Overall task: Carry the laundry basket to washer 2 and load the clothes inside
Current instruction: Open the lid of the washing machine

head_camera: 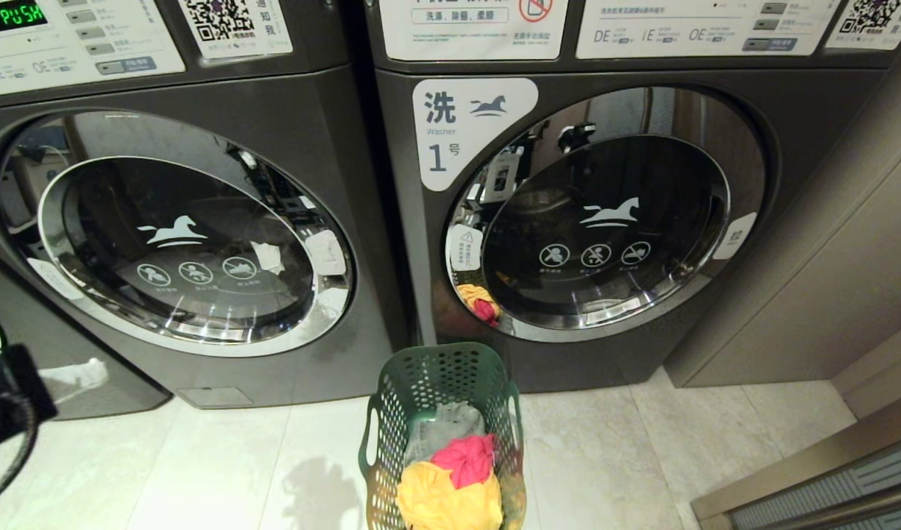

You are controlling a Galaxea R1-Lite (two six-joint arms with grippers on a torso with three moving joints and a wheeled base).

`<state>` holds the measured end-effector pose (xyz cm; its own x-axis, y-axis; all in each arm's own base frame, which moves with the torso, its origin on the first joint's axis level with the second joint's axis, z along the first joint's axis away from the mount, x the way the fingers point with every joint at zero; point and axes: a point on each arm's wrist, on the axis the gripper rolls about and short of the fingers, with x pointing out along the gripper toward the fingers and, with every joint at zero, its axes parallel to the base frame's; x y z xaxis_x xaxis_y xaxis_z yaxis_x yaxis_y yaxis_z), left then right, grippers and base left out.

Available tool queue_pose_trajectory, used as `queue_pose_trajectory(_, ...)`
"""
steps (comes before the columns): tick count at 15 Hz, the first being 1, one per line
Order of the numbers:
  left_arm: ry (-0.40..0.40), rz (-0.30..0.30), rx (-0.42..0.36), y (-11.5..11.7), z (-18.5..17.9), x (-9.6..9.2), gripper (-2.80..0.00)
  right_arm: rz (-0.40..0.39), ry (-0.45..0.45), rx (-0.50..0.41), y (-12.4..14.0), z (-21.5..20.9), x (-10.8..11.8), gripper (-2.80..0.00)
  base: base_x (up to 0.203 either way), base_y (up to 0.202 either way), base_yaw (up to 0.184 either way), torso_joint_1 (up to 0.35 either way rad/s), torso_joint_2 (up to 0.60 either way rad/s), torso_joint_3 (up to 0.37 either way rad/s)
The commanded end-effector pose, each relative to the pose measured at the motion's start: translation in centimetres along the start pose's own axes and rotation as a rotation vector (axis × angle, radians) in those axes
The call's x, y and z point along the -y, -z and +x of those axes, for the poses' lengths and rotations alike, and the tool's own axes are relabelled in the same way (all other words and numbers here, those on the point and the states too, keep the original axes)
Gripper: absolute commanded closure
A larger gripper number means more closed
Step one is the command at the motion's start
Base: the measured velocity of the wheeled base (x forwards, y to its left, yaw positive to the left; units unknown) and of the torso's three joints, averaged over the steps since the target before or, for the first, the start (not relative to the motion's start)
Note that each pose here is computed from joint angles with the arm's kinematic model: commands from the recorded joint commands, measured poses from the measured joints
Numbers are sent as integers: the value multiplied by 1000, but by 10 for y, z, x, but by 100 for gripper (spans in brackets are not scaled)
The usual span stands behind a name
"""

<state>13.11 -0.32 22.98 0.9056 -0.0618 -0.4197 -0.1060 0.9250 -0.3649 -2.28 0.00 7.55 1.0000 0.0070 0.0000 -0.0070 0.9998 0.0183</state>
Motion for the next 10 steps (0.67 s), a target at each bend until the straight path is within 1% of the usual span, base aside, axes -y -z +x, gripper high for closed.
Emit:
queue_pose_trajectory(1,-65,-39,-202,4,73,-3,-280,0,-1,0,0,0,0,0,0,0,0,0,0,0)
queue_pose_trajectory(3,-69,-56,-216,-7,105,-1,-280,0,-1,0,0,0,0,0,0,0,0,0,0,0)
queue_pose_trajectory(4,-68,-63,-206,-11,123,-2,-280,0,-1,-2,0,0,0,0,0,0,0,0,0,0)
queue_pose_trajectory(6,-48,-74,-140,-22,164,-16,-280,0,-1,0,0,0,0,0,0,0,0,0,0,0)
queue_pose_trajectory(7,-10,-60,-98,-28,181,-26,-280,0,-1,0,0,0,0,0,0,0,0,0,0,0)
queue_pose_trajectory(8,38,-27,-59,-36,189,-38,-280,0,-1,-1,0,0,0,0,0,0,0,0,0,0)
queue_pose_trajectory(9,148,45,-76,-37,199,-50,-280,0,-1,0,0,0,0,0,0,0,0,0,0,0)
queue_pose_trajectory(10,257,121,-63,-39,210,-60,-280,0,-1,0,0,0,0,0,0,0,0,0,0,0)
